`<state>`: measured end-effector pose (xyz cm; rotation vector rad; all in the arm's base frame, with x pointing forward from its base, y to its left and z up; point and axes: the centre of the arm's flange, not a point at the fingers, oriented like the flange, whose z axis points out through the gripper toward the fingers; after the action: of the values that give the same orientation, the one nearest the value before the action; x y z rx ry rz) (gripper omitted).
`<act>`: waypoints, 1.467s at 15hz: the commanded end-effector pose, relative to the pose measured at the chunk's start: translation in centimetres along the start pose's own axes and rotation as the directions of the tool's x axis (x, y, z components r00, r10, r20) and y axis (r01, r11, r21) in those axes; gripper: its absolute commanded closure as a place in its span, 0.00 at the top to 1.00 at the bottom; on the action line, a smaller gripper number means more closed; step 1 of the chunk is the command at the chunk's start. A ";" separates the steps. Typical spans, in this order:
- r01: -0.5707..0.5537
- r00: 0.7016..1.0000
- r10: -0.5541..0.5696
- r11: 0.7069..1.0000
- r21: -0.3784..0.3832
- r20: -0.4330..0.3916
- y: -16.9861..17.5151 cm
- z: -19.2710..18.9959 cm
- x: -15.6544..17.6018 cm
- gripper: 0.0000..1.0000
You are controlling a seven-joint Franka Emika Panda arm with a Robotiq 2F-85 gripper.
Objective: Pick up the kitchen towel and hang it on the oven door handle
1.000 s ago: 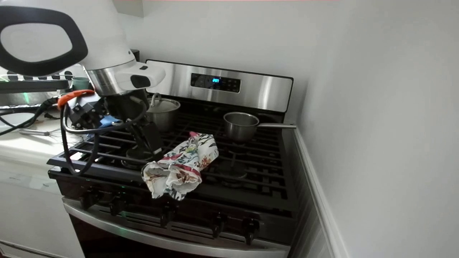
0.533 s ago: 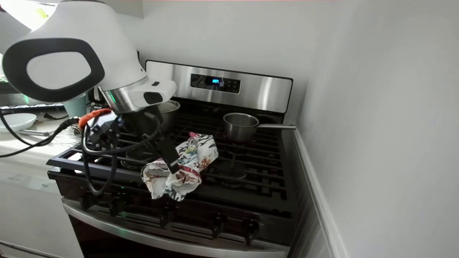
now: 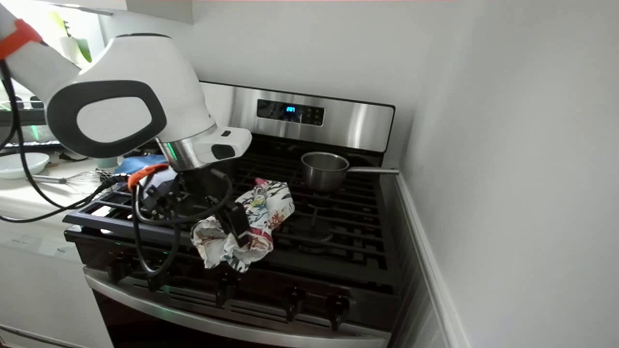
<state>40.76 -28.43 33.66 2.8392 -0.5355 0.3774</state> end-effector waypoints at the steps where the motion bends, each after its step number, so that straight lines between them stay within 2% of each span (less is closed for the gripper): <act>1: -0.007 1.000 0.007 1.000 0.005 -0.018 -0.5 0.5 1.0 0.32; 5: -0.012 0.998 0.014 0.999 0.038 -0.059 -0.7 0.4 1.5 0.03; 7: -0.033 0.996 0.038 0.998 0.060 -0.084 -0.9 0.2 1.8 0.00; 8: -0.041 0.994 0.048 0.997 0.069 -0.096 -0.9 0.2 1.9 0.31; 10: -0.062 0.990 0.072 0.995 0.083 -0.119 -1.0 0.5 2.2 0.30; 16: -0.078 0.986 0.092 0.992 0.100 -0.140 -0.9 1.0 2.5 0.69; 17: -0.078 0.986 0.092 0.991 0.105 -0.137 -0.8 1.0 2.5 0.55; 18: -0.076 0.986 0.091 0.991 0.109 -0.137 -0.8 1.0 2.5 0.32; 19: -0.072 0.987 0.088 0.991 0.114 -0.137 -0.7 1.0 2.5 0.31; 22: -0.062 0.987 0.078 0.991 0.117 -0.143 -0.4 0.7 2.7 0.09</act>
<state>42.84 -28.10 33.59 2.8672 -0.6284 0.6165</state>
